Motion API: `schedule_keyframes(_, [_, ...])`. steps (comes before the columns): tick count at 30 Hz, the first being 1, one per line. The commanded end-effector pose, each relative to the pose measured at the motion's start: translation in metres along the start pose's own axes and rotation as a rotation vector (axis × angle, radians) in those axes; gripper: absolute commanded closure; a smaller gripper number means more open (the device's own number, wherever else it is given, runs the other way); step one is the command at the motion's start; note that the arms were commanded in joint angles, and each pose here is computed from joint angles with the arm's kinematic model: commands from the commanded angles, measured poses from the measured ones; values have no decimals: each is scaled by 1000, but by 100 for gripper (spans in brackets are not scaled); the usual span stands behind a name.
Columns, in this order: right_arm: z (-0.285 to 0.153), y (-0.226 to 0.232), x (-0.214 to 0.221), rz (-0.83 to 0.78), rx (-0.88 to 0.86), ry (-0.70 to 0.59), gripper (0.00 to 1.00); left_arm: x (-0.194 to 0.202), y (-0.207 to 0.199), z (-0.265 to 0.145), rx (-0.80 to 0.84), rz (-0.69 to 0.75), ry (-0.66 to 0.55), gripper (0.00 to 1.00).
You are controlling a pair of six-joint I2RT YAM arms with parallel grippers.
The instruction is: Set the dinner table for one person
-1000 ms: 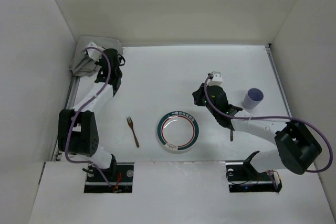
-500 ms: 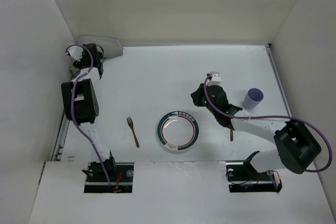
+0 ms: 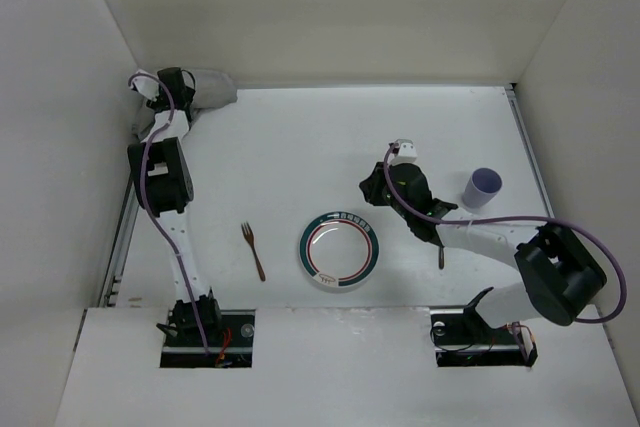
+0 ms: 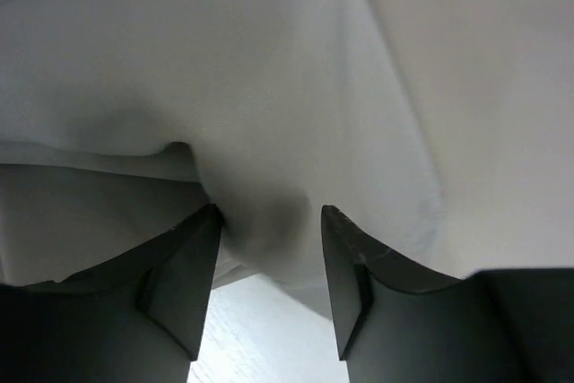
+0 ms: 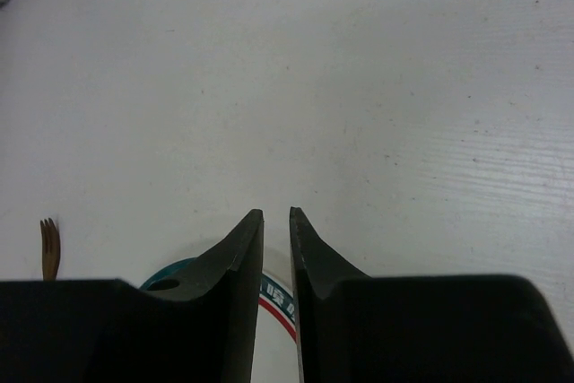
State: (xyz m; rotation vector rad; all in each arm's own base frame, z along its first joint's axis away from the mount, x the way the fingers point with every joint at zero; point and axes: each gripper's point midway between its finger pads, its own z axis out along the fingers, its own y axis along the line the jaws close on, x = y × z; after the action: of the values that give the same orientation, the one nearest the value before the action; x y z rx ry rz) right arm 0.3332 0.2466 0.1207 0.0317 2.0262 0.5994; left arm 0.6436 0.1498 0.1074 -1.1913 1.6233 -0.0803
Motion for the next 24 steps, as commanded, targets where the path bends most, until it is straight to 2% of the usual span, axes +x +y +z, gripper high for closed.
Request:
schedule_keyframes(1, [1,13,-25,19,-48,-72,75,-1,-9,-1,12,-17,28,61])
schedule_keyframes(3, [1,12,-26,16,-41,-76,73,2,-13,1,32,-20,41,76])
schedule_keyframes(5, [1,11,-26,17,-39,-78,71,9,-28,-4,89,-23,72,85])
schedule_keyframes(7, [2,11,-25,17,-39,-75,70,21,-46,-15,153,-13,102,90])
schedule_keyframes(10, [2,12,-25,16,-41,-76,68,43,-65,-37,218,19,143,94])
schedule_keyframes(14, [-1,14,-28,20,-50,-90,67,90,-94,-92,349,61,238,98])
schedule_keyframes(19, [-11,9,-43,47,-46,-159,65,174,-130,-201,574,152,375,98])
schedule_keyframes(24, [-17,-8,-54,77,3,-210,58,255,-138,-303,728,227,524,96])
